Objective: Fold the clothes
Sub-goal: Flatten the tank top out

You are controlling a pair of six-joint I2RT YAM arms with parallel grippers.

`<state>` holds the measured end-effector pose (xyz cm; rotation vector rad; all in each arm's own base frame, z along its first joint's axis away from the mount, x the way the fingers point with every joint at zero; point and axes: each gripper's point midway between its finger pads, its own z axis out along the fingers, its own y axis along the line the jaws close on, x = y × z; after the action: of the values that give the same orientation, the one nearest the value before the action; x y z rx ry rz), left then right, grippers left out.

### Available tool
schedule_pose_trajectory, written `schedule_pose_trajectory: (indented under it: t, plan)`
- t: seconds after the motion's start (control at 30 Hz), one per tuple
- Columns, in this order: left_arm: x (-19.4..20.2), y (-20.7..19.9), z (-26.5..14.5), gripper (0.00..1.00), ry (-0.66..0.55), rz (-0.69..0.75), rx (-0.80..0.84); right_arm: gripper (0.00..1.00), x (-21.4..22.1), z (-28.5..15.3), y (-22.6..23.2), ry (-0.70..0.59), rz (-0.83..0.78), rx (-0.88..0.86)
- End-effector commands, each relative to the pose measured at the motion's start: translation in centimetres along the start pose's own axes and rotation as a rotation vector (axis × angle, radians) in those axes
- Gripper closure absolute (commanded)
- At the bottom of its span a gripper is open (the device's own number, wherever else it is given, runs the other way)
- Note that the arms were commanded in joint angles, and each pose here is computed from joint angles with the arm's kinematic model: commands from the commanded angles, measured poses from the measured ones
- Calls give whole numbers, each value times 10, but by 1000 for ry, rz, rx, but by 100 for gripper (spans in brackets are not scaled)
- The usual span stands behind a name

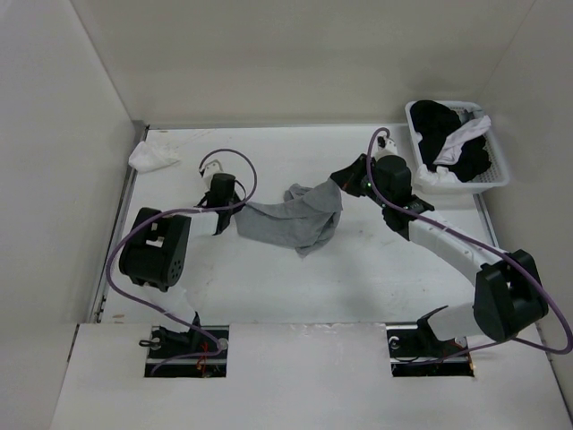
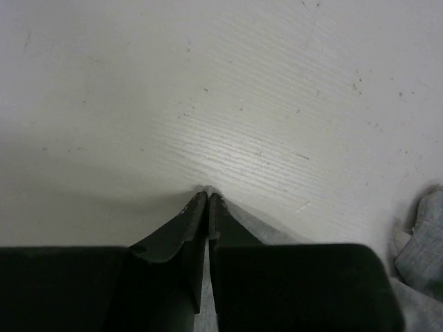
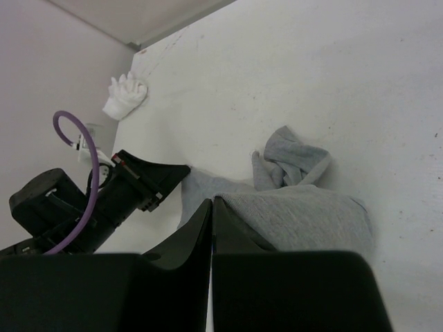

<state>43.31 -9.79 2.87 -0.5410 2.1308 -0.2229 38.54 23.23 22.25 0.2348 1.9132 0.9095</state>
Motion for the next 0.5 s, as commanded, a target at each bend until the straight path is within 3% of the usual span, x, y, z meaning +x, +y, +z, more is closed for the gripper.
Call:
schedule_pose_trajectory:
  t: [0.0, 0.1, 0.23, 0.33, 0.47]
  plan:
    - [-55, -31, -50, 100, -135, -72, 104, 99, -29, -11, 25, -86, -3, -83]
    - [-87, -56, -127, 100, -237, -86, 222, 100, -48, -39, 44, -140, -19, -108]
    - [-120, -51, -239, 100, -389, -108, 300, 99, -60, -113, 88, -220, -71, -153]
    - [-130, -34, -301, 100, -454, -135, 339, 99, -66, -165, 111, -263, -97, -170]
    - [-132, -15, -346, 100, -486, -171, 380, 99, -74, -229, 137, -291, -89, -199]
